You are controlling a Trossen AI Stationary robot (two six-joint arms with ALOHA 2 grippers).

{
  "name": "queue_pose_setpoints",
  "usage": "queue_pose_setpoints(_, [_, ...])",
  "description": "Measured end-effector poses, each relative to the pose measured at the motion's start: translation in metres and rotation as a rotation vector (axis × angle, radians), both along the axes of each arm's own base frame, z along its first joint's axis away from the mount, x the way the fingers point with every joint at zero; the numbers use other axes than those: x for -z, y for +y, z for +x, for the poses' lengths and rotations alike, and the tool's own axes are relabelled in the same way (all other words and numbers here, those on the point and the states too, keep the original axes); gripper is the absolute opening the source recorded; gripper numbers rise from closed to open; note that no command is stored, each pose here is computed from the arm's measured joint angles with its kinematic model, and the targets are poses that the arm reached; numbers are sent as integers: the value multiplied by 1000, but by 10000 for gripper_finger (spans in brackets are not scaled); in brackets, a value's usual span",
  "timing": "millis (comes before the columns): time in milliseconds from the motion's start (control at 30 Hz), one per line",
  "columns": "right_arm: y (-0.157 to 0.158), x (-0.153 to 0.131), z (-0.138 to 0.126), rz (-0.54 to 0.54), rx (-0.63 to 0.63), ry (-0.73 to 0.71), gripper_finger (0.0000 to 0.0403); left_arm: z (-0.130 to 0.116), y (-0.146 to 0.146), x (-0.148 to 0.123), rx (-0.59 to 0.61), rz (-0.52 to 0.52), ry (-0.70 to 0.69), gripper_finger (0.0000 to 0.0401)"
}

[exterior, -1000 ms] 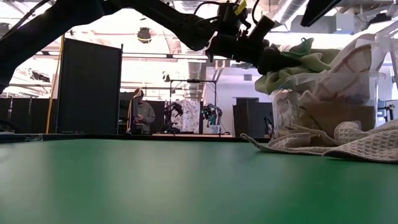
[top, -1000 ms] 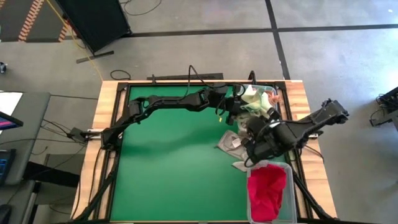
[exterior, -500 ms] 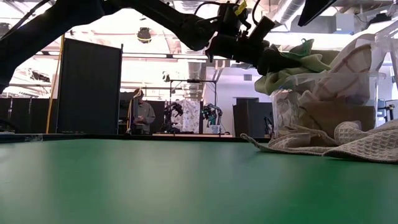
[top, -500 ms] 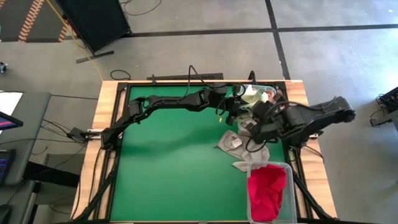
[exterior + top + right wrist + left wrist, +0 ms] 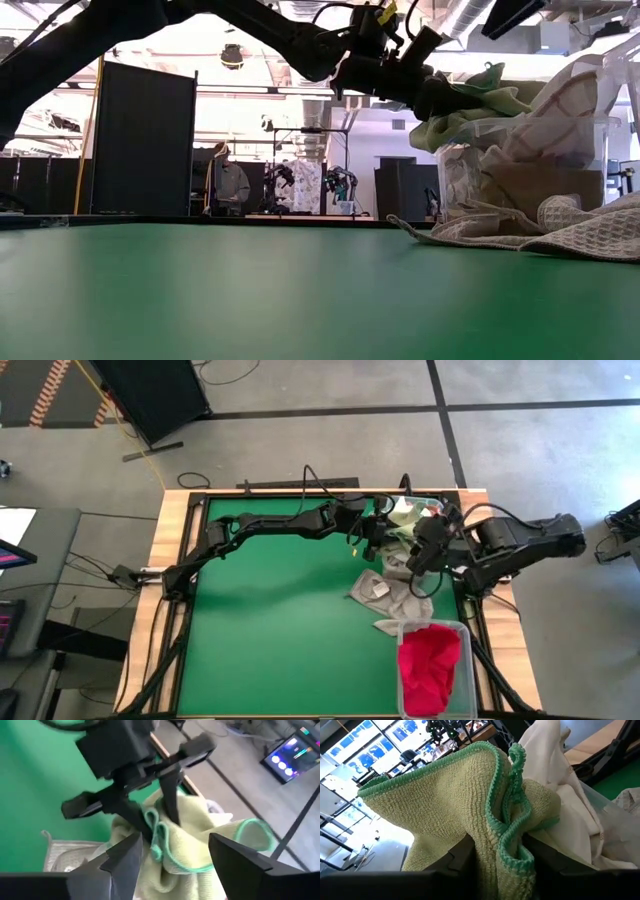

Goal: Sort towels by color in basket
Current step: Put the green towel into the top transparent bin

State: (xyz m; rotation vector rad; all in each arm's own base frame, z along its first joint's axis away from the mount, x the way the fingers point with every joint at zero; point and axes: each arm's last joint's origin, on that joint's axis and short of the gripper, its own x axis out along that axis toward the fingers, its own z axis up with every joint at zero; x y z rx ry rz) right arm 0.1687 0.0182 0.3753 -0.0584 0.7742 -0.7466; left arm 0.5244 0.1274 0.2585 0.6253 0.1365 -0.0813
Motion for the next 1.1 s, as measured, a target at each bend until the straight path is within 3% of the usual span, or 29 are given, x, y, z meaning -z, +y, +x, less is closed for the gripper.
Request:
queue_pose_setpoints(333, [-25, 37, -1, -21, 47, 36, 255, 0, 0, 0, -1, -3, 1, 128])
queue_pose_setpoints(733, [-49, 66, 1, 46, 42, 91, 242, 0, 0, 1, -6, 0, 6, 128])
queue_pose_setpoints(900, [-59, 73, 5, 107, -3, 86, 179, 0, 0, 1, -6, 11, 13, 137])
queue_pose_setpoints(1100, [-70, 83, 0, 141, 36, 121, 58, 1, -4, 1, 2, 29, 9, 181])
